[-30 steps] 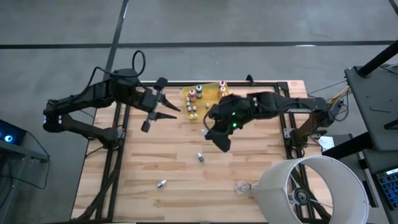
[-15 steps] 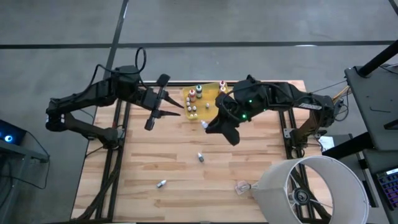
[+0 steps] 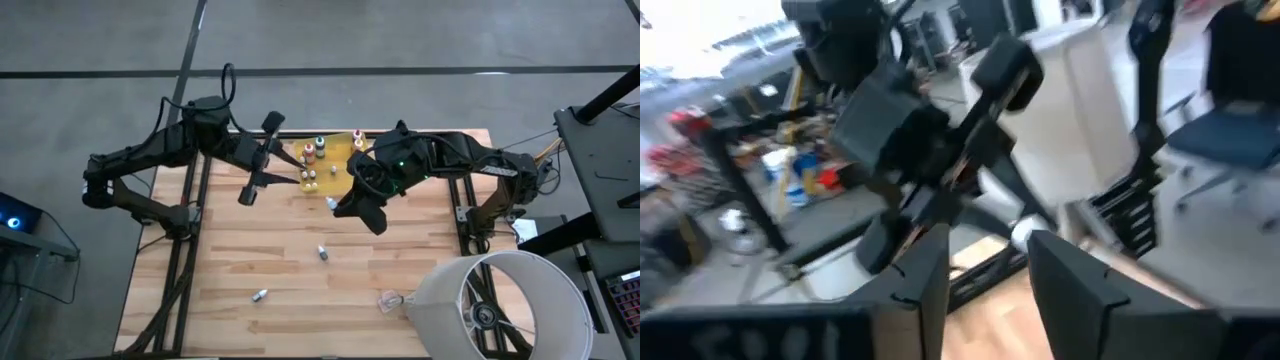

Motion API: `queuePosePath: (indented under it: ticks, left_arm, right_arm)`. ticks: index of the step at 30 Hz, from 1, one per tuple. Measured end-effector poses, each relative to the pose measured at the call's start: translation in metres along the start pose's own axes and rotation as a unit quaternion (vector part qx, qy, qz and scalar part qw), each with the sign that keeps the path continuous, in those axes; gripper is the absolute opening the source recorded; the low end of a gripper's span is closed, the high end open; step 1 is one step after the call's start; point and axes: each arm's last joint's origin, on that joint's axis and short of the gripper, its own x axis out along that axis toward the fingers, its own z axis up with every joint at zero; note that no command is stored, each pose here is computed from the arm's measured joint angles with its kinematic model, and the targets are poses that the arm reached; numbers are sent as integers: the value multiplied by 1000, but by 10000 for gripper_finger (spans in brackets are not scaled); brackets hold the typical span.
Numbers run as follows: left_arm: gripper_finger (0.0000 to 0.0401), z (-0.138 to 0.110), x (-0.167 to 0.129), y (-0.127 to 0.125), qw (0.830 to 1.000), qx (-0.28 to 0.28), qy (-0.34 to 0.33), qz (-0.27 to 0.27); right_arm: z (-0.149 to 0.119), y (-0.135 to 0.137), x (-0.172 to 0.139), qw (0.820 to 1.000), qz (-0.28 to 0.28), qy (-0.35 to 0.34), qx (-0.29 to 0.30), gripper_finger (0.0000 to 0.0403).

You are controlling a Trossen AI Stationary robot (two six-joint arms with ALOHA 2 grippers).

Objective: Pick & Place food coloring
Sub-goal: Put the small orange food coloring bottle into the yellow bin

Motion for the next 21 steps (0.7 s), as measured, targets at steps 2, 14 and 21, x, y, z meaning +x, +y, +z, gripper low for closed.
queuePosePath:
  ticks: [2,14,21]
  left_arm:
    - [124,3,3,3,1000,-25,0,-15]
    - [165,1,29,12,989,-60,90,-100]
    - [165,11,32,12,991,-5,75,-111]
  right_arm:
    - [0,0,0,1000,1,1,0,64]
    - [1,-7,-3,999,26,33,-16,64]
    - [6,-20,-9,997,42,60,-6,64]
